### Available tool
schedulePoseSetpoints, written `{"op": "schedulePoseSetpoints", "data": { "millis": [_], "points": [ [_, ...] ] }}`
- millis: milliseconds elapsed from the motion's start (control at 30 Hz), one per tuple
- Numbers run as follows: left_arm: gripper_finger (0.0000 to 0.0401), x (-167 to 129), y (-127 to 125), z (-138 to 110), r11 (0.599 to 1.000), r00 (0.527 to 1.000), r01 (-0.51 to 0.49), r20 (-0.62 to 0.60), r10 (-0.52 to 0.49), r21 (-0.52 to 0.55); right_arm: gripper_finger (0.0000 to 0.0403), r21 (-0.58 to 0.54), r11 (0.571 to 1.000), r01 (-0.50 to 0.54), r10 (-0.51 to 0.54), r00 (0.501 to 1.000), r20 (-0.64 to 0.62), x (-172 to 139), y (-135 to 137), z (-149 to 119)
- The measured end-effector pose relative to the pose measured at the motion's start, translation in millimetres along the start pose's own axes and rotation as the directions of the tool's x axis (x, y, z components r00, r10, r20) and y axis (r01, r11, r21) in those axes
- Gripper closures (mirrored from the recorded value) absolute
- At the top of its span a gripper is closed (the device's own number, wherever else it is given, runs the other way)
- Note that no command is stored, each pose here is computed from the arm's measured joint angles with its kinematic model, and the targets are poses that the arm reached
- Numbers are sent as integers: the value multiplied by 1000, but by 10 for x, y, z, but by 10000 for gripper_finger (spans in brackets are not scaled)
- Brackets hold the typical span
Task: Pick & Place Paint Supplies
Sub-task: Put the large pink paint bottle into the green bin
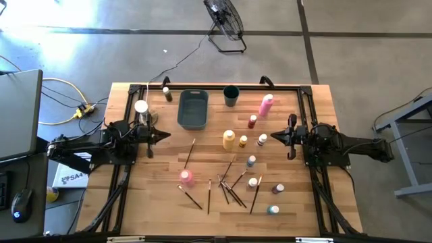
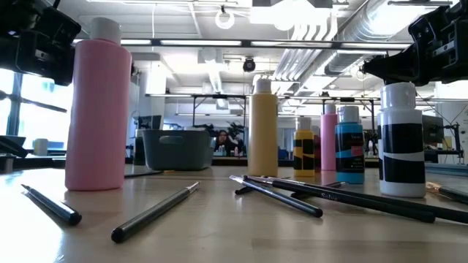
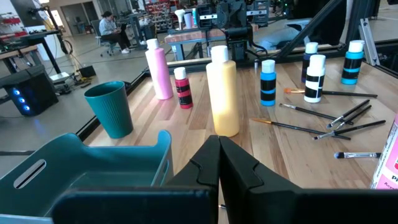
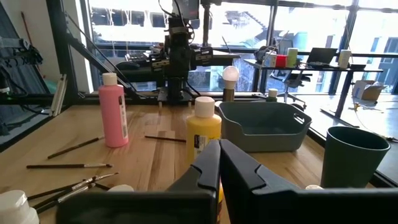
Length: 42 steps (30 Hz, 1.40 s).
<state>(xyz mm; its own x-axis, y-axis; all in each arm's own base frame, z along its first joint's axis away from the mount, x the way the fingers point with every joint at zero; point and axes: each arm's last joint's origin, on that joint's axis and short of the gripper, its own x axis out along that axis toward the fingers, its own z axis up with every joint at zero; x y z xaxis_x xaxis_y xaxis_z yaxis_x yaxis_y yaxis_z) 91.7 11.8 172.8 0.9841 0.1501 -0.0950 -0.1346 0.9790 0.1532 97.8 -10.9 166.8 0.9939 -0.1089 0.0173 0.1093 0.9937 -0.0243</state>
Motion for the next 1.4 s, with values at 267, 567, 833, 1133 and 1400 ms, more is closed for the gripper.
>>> {"op": "schedulePoseSetpoints", "data": {
  "millis": [267, 567, 833, 1133, 1400],
  "points": [
    [401, 0, 0, -1, 1000, 1000, 0, 0, 0, 0, 400, 0, 1000, 1, -1, 1000, 3, 0, 0, 3],
    [401, 0, 0, 0, 1000, 1000, 0, 0, 0, 0, 400, 135, 991, 1, -2, 1000, 7, 0, -1, 8],
    [401, 0, 2, 9, 1000, 1000, -1, 9, 2, -6, 400, 179, 984, -4, 3, 1000, 6, 0, 1, 5],
    [401, 1, 1, 16, 999, 1000, 3, 18, -2, -33, 400, 178, 984, -2, 1, 1000, 6, 0, 0, 6],
    [401, 3, 3, 34, 991, 999, 5, 45, 1, -132, 400, 286, 958, -3, 1, 1000, 5, 0, 0, 5]
  ]
}}
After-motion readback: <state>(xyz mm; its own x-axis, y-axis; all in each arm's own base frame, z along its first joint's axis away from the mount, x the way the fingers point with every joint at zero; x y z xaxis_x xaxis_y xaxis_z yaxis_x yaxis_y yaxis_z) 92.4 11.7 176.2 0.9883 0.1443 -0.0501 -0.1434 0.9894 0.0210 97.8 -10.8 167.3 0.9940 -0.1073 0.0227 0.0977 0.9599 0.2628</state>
